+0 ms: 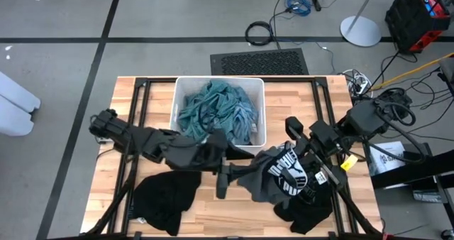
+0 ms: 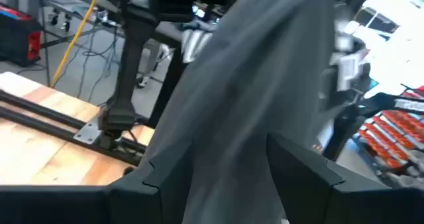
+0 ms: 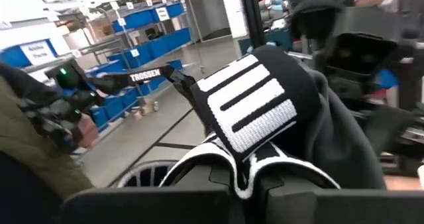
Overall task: Sort clothes
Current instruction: Put the gray boxer into the white laundry bin
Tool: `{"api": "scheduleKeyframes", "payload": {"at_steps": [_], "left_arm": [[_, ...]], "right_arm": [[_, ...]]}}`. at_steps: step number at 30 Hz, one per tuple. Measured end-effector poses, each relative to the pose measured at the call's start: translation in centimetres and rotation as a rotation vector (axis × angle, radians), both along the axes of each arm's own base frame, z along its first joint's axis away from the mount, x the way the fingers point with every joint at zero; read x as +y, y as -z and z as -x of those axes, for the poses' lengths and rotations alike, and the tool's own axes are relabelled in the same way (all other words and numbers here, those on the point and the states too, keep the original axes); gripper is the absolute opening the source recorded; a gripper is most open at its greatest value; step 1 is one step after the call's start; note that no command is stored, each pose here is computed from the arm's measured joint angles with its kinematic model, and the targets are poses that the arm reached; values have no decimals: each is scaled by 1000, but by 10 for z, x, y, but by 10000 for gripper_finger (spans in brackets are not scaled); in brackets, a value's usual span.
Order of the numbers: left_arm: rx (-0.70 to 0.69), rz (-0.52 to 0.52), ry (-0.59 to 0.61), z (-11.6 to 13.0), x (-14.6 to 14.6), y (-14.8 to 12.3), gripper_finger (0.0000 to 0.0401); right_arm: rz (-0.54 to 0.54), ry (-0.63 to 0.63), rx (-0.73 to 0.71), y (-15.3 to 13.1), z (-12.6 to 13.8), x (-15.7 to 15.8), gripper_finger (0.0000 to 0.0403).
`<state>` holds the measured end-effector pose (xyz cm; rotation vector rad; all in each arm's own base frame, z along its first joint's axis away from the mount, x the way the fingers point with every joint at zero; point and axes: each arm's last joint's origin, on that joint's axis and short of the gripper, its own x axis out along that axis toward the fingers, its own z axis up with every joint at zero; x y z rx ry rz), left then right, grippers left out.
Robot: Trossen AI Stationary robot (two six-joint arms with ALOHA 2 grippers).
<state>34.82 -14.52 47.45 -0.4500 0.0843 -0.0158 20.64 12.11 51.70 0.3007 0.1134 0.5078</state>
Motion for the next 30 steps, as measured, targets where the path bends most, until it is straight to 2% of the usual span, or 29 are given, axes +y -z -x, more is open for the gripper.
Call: {"api": "scheduleKeyframes", "payload": {"at_steps": [4,7,11,17,22,27,30], "left_arm": [[7,-53,-9,-12,2,8,198],[0,-117,37,-21,-1,15,198],[-31,-145,175,-33,-2,21,198],[-83,-132,346,-37,-1,19,198],[-78,-130,340,-37,7,17,198],[87,-84,269,-35,21,27,198],[99,-85,249,-36,28,28,198]], "right_arm": [[-44,-35,31,1,-2,2,0],[-54,-2,38,3,-8,5,0],[-78,84,40,6,-20,5,0],[-107,124,53,8,-26,3,0],[-126,109,77,8,-20,5,0],[-116,63,131,11,-10,12,0],[-114,55,138,11,-7,15,0]]}}
